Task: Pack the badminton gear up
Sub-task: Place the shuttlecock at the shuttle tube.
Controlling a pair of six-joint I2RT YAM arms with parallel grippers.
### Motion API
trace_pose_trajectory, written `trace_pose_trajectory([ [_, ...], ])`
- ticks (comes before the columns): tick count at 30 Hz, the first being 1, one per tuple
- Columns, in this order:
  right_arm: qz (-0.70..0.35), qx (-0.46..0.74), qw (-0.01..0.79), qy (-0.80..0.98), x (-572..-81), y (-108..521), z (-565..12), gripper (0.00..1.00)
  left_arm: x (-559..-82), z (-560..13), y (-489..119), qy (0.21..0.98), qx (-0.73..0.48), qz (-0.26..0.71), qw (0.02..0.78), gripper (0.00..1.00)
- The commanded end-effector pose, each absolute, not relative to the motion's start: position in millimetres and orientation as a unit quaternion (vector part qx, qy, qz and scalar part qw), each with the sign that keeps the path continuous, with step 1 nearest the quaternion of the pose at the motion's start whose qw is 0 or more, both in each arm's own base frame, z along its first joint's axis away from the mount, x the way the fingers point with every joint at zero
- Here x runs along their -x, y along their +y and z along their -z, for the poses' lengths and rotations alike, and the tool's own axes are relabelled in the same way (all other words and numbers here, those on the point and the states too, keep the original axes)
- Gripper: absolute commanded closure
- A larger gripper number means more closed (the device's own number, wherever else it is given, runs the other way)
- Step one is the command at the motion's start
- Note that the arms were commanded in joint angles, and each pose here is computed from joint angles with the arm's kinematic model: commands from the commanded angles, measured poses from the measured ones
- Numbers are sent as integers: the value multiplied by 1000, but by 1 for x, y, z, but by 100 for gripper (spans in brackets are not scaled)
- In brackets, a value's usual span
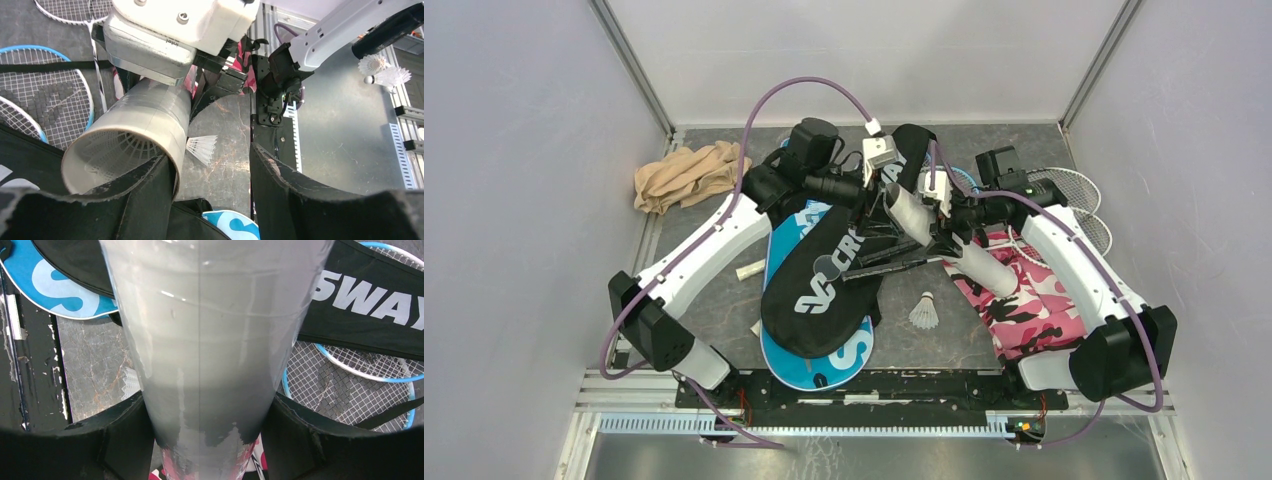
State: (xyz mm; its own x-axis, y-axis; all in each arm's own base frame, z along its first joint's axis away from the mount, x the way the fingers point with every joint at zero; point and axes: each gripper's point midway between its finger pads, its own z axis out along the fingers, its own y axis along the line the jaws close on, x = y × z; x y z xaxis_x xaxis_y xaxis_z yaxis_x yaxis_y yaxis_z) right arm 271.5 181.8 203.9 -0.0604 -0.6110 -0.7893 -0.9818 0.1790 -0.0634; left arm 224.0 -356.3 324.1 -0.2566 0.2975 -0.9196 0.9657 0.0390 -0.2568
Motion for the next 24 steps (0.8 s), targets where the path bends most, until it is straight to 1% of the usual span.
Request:
trace_pose_trajectory([
  [1,-242,591,398,659,-280,186,-222,90,-214,-327,-359,616,-528,471,347,39],
  [5,-232,587,395,667,-284,183,-216,91,-216,-343,-348,606,-528,463,374,38],
  [8,-241,589,394,663,-282,185,-218,91,-215,-348,-344,599,-531,463,381,35],
  [11,-242,589,396,662,-283,186,-221,91,-210,-351,-342,591,-535,469,379,29],
  [14,-234,589,396,664,-284,184,-220,91,-208,-359,-337,581,-542,463,393,19],
  [17,-218,575,398,681,-291,179,-215,91,-212,-370,-328,577,-542,441,423,12],
  [20,-195,553,403,703,-302,173,-215,91,-217,-377,-319,573,-544,410,456,2],
  [22,-182,537,408,716,-310,170,-215,92,-220,-377,-315,572,-544,392,472,0],
  [24,-168,516,414,731,-319,166,-219,92,-223,-372,-313,582,-541,384,471,0],
])
